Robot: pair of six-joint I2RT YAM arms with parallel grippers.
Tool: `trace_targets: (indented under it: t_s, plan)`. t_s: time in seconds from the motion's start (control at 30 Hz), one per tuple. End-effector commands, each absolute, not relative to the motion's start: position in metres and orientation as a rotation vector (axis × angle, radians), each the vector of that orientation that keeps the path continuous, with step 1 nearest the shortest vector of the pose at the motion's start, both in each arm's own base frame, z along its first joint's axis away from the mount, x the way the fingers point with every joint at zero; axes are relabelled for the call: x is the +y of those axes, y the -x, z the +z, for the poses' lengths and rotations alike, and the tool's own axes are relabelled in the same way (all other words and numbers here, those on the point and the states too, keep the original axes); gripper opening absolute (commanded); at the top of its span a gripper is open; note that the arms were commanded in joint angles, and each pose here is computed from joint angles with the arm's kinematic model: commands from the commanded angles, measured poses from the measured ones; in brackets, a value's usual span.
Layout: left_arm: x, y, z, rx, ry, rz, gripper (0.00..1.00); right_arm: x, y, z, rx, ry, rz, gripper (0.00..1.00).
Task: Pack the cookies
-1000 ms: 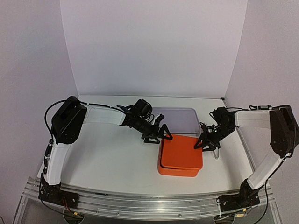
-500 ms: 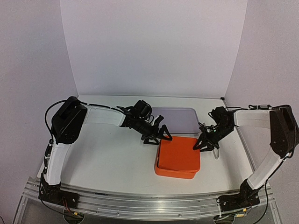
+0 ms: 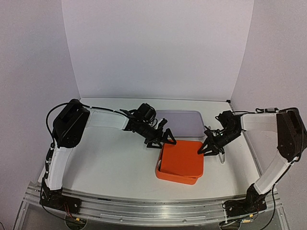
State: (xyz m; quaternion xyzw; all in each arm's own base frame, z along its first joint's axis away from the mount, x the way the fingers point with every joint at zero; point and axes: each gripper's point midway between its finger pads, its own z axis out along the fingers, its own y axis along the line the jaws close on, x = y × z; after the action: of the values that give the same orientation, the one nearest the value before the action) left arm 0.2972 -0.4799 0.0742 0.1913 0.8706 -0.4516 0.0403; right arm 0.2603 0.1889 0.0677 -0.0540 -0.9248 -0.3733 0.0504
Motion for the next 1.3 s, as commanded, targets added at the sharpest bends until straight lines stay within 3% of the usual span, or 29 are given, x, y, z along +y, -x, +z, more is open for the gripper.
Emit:
trace_targets:
  t_s: [0.0,0.53,1.27]
  plan:
    - [-0.477,-0.298,0.097,2.613,-0.573,-1.362,1.00,0.187,-0.257,0.068,-2.702,0.323,-1.268,0.00]
    - [-0.465,-0.295,0.106,2.586,-0.482,-1.358,1.00,0.189,-0.262,0.080,-2.538,0.443,-1.576,0.00]
    - [-0.457,-0.284,0.109,2.586,-0.420,-1.411,1.00,0.193,-0.252,0.069,-2.435,0.526,-1.646,0.00]
